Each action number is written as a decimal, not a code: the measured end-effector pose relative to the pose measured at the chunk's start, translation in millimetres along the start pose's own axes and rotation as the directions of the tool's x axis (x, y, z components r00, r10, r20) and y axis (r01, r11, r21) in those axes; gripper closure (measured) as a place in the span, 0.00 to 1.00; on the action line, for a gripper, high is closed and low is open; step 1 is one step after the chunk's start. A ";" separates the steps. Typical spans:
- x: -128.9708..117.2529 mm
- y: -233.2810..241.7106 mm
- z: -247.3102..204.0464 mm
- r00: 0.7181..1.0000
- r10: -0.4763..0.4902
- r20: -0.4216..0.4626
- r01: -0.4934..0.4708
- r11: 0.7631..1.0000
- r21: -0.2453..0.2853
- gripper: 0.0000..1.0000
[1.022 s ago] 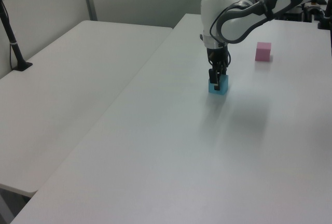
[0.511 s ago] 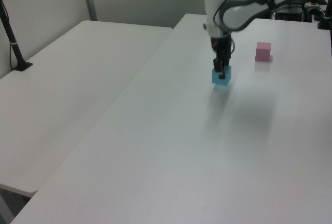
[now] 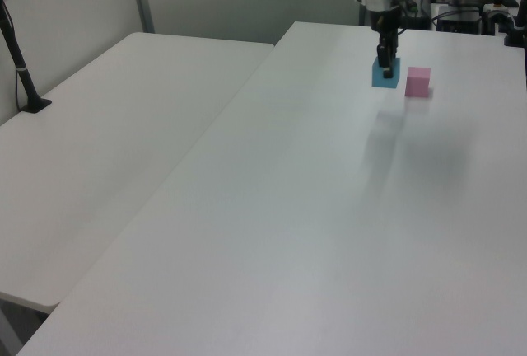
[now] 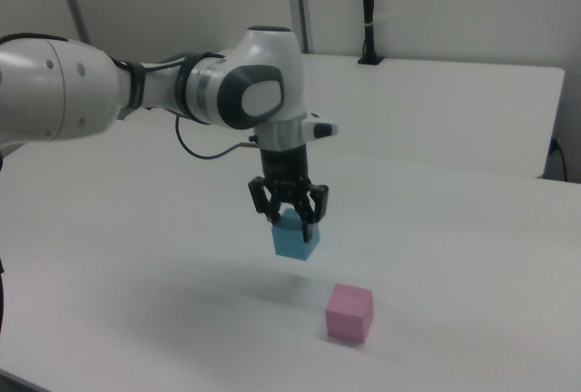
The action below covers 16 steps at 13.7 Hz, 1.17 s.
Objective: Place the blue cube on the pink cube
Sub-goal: 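Carry the light-blue cube over the pink cube, then lower the light-blue cube onto the pink cube and open the gripper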
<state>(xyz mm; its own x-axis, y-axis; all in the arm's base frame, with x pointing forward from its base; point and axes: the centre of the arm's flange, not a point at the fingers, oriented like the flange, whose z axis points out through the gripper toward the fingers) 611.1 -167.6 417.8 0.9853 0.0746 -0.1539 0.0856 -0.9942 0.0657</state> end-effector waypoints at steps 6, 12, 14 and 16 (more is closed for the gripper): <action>-37.9 85.6 20.8 0.999 -0.026 0.034 0.026 1.000 -0.008 0.42; -40.1 109.0 39.4 1.000 -0.018 0.025 0.018 1.000 -0.019 0.25; -38.2 109.6 44.9 0.999 -0.020 0.029 0.021 1.000 -0.020 0.07; -38.7 112.2 40.4 1.000 -0.016 0.022 0.016 1.000 -0.025 0.01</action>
<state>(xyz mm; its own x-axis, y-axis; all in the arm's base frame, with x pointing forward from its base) 576.6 -285.2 391.2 0.9803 0.0884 -0.1764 0.1052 -0.9906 0.0880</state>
